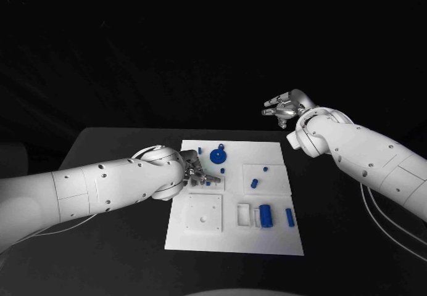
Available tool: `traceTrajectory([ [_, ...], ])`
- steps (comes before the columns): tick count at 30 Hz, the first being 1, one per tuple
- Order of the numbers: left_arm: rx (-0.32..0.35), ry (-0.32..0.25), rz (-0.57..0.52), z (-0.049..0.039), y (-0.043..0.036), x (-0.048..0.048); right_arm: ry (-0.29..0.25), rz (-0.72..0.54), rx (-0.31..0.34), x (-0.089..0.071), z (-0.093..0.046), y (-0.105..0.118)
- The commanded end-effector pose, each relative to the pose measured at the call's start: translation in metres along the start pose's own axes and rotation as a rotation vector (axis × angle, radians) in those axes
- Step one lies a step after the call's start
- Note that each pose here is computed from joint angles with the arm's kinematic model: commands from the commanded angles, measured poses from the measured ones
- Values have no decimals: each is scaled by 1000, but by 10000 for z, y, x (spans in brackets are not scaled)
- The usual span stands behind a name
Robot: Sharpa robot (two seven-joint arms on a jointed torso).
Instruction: Assemble the parts on the task board
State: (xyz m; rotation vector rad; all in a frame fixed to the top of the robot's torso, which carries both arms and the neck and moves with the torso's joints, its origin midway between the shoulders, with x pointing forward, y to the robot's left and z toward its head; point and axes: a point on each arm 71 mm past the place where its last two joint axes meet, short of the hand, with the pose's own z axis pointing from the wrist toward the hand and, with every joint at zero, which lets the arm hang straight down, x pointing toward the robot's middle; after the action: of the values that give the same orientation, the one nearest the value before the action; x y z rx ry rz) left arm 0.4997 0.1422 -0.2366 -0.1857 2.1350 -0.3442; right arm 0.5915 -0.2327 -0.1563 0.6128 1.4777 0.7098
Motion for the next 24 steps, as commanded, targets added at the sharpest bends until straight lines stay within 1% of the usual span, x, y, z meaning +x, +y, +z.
traceTrajectory([
  [1,18,4,-18,-19,-30,-57,5,-1,-3,-4,-1,-2],
  [4,19,5,-33,-32,-32,-173,4,-1,-2,-13,-2,-11],
  [6,13,14,-45,-32,-23,-285,4,0,-1,-19,-3,-16],
  [8,1,24,-60,-22,-4,-424,4,2,0,-24,-5,-19],
  [11,-16,23,-81,1,30,-635,5,4,0,-32,-9,-20],
  [12,-26,16,-89,21,54,-760,5,4,-1,-38,-13,-19],
  [15,-39,-5,-102,61,96,-943,6,5,-3,-47,-22,-13],
  [16,-41,-8,-102,68,103,-968,6,6,-4,-49,-23,-11],
  [18,-54,-25,-98,109,143,-1098,6,8,-7,-58,-35,0],
  [19,-57,-28,-98,116,149,-1118,7,8,-7,-59,-37,2],
  [22,-73,-44,-91,162,193,-1247,9,10,-11,-67,-52,21],
  [24,-79,-50,-87,181,211,-1305,10,11,-14,-69,-60,33],
])
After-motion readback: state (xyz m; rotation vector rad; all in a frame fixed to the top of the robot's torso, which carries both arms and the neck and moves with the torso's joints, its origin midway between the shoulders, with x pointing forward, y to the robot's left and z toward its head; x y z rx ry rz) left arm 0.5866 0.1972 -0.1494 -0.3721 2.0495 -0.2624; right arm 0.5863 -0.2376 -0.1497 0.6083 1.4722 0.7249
